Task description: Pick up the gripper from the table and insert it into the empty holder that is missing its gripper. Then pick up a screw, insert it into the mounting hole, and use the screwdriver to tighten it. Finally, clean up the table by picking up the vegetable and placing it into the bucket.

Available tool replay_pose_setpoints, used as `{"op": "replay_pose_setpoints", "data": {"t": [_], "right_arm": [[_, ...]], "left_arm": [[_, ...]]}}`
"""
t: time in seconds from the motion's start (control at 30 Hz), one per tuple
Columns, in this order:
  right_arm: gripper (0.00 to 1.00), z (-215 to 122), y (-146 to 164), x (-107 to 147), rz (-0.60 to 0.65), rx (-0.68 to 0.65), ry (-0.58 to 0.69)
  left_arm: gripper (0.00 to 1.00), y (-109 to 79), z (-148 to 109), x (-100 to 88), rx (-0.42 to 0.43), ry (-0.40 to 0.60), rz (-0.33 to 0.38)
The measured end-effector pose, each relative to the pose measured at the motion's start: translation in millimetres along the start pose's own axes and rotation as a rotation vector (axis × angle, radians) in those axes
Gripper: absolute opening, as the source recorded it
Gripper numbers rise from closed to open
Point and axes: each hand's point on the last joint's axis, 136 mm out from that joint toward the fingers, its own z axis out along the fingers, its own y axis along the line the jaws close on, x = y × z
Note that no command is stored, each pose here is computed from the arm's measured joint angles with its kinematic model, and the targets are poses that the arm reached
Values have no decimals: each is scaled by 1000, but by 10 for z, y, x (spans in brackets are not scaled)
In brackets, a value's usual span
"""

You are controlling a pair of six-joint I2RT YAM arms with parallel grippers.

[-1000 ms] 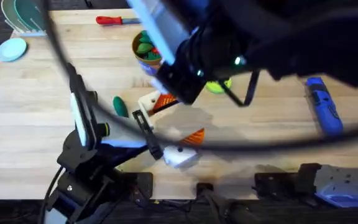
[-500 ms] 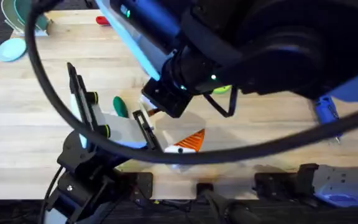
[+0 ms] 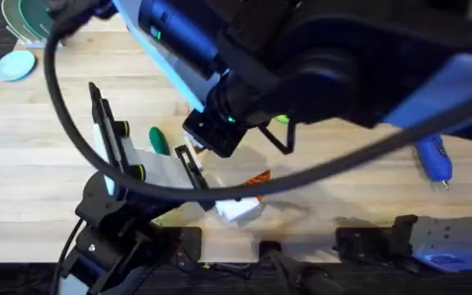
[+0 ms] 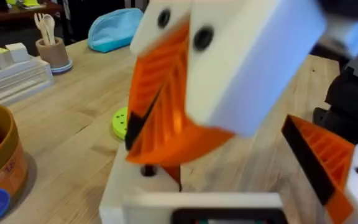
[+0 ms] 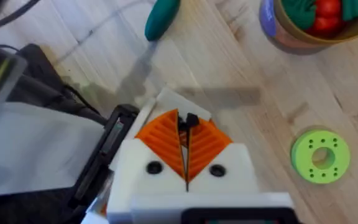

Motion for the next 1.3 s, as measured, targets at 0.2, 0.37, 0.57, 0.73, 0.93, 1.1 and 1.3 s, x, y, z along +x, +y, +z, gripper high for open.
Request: {"op": "replay_pose_setpoints", "data": {"t": [0.2,0.37,0.57,0.73,0.93,1.1,1.3], "right_arm": [[6,94,3,20,2,2,23],[43,94,4,20,7,1,23],[783,70,-122,3,26,45,15],[950,-76,-138,-20,33,38,-16],[956,-506,-250,109,64,32,-41],[958,-1022,-513,342,131,70,-78],[960,-1651,-657,709,201,104,-157]], "left_arm": [[994,12,3,15,-5,6,-16],[992,13,3,15,-6,6,-16],[993,5,3,14,-1,6,-15],[993,2,3,12,0,5,-9],[993,2,3,13,0,5,-6],[993,2,3,13,0,5,-4],[993,2,3,13,0,5,-4]]}}
